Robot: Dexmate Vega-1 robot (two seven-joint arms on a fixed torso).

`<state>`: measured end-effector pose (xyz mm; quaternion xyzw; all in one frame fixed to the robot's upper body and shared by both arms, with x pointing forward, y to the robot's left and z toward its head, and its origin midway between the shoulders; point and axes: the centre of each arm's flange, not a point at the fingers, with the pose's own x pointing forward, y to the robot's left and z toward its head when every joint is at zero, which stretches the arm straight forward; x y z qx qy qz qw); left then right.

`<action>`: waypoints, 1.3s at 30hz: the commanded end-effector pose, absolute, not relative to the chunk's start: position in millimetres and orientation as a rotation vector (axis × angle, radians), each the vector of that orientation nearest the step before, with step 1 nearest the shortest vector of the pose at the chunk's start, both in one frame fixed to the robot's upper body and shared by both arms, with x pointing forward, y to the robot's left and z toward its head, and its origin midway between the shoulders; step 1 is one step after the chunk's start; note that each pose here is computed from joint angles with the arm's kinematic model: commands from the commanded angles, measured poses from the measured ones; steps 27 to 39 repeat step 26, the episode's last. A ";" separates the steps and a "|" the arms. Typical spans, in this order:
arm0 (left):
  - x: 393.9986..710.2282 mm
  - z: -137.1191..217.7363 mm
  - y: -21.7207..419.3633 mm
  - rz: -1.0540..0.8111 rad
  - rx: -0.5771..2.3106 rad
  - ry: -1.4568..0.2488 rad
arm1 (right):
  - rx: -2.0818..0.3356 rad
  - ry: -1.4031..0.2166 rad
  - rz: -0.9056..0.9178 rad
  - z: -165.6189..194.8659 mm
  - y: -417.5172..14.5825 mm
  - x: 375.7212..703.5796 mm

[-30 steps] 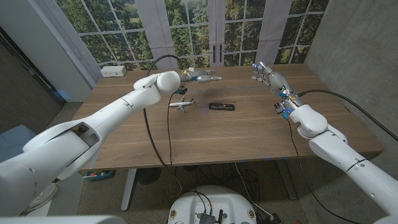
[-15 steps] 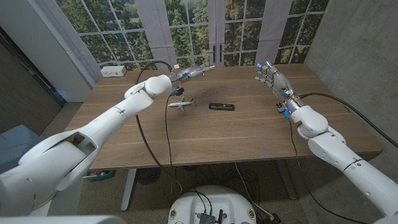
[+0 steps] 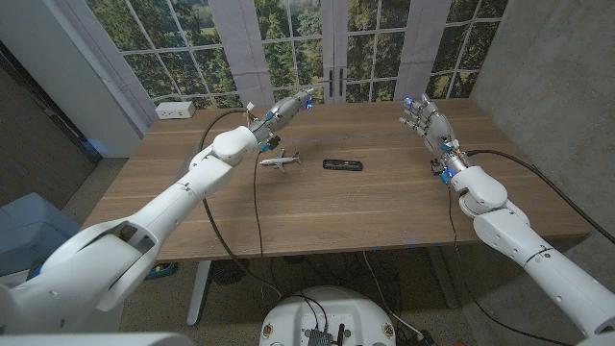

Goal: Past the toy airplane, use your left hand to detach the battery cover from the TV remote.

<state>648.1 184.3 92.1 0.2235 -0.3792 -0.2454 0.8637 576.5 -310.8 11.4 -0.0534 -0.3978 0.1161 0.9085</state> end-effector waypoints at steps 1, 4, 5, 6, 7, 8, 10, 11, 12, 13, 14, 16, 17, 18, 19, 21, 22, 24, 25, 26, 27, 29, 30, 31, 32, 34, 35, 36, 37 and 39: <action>646.5 78.5 203.7 -0.550 0.223 -0.835 | -0.046 -0.820 0.234 3.1 -314.9 578.3; 646.4 76.7 206.6 -0.574 0.179 -0.840 | -0.032 -0.815 0.233 1.0 -314.6 578.5; 646.4 76.1 207.9 -0.578 0.159 -0.846 | -0.025 -0.813 0.233 0.5 -314.6 578.5; 646.3 75.8 209.3 -0.584 0.148 -0.851 | -0.019 -0.812 0.231 0.0 -314.7 578.4; 646.0 75.3 211.1 -0.589 0.133 -0.860 | -0.019 -0.812 0.232 -0.5 -314.9 578.3; 645.5 74.6 212.6 -0.591 0.115 -0.867 | -0.012 -0.812 0.233 -0.8 -315.0 578.2; 644.0 73.3 215.8 -0.597 0.084 -0.886 | 0.008 -0.814 0.238 -1.8 -314.7 577.8; 642.4 72.5 217.7 -0.592 0.074 -0.896 | 0.021 -0.815 0.246 -2.4 -314.3 577.6; 640.4 71.7 219.5 -0.586 0.069 -0.904 | 0.029 -0.817 0.252 -3.1 -313.8 577.3; 638.5 70.9 221.5 -0.581 0.064 -0.904 | 0.034 -0.818 0.256 -3.9 -313.3 576.7; 636.7 70.3 223.5 -0.577 0.059 -0.907 | 0.040 -0.818 0.258 -4.8 -312.8 576.2; 634.7 69.0 227.2 -0.582 0.036 -0.906 | 0.053 -0.815 0.261 -6.5 -312.0 575.6; 634.6 67.9 228.9 -0.590 0.014 -0.902 | 0.055 -0.812 0.262 -7.2 -311.8 575.5; 634.8 66.5 230.8 -0.596 -0.011 -0.897 | 0.056 -0.809 0.262 -7.7 -311.7 575.3; 635.3 64.9 232.6 -0.604 -0.032 -0.892 | 0.063 -0.805 0.261 -8.1 -311.6 575.4; 636.3 61.3 236.9 -0.603 -0.067 -0.886 | 0.063 -0.798 0.262 -8.4 -311.4 575.6; 636.3 59.5 239.1 -0.600 -0.078 -0.888 | 0.070 -0.793 0.264 -8.5 -311.0 576.1; 635.6 56.0 243.4 -0.583 -0.085 -0.895 | 0.079 -0.783 0.274 -8.7 -310.1 578.0; 635.5 53.6 245.7 -0.574 -0.093 -0.896 | 0.082 -0.776 0.275 -8.8 -309.8 579.1; 635.9 51.5 247.8 -0.571 -0.101 -0.895 | 0.084 -0.768 0.275 -8.8 -309.5 580.5; 635.9 51.5 247.8 -0.571 -0.101 -0.895 | 0.084 -0.768 0.275 -8.8 -309.5 580.5; 635.9 51.5 247.8 -0.571 -0.101 -0.895 | 0.084 -0.768 0.275 -8.8 -309.5 580.5; 635.9 51.5 247.8 -0.571 -0.101 -0.895 | 0.084 -0.768 0.275 -8.8 -309.5 580.5; 635.9 51.5 247.8 -0.571 -0.101 -0.895 | 0.084 -0.768 0.275 -8.8 -309.5 580.5; 635.9 51.5 247.8 -0.571 -0.101 -0.895 | 0.084 -0.768 0.275 -8.8 -309.5 580.5; 635.9 51.5 247.8 -0.571 -0.101 -0.895 | 0.084 -0.768 0.275 -8.8 -309.5 580.5; 635.9 51.5 247.8 -0.571 -0.101 -0.895 | 0.084 -0.768 0.275 -8.8 -309.5 580.5; 635.9 51.5 247.8 -0.571 -0.101 -0.895 | 0.084 -0.768 0.275 -8.8 -309.5 580.5; 635.9 51.5 247.8 -0.571 -0.101 -0.895 | 0.084 -0.768 0.275 -8.8 -309.5 580.5; 635.9 51.5 247.8 -0.571 -0.101 -0.895 | 0.084 -0.768 0.275 -8.8 -309.5 580.5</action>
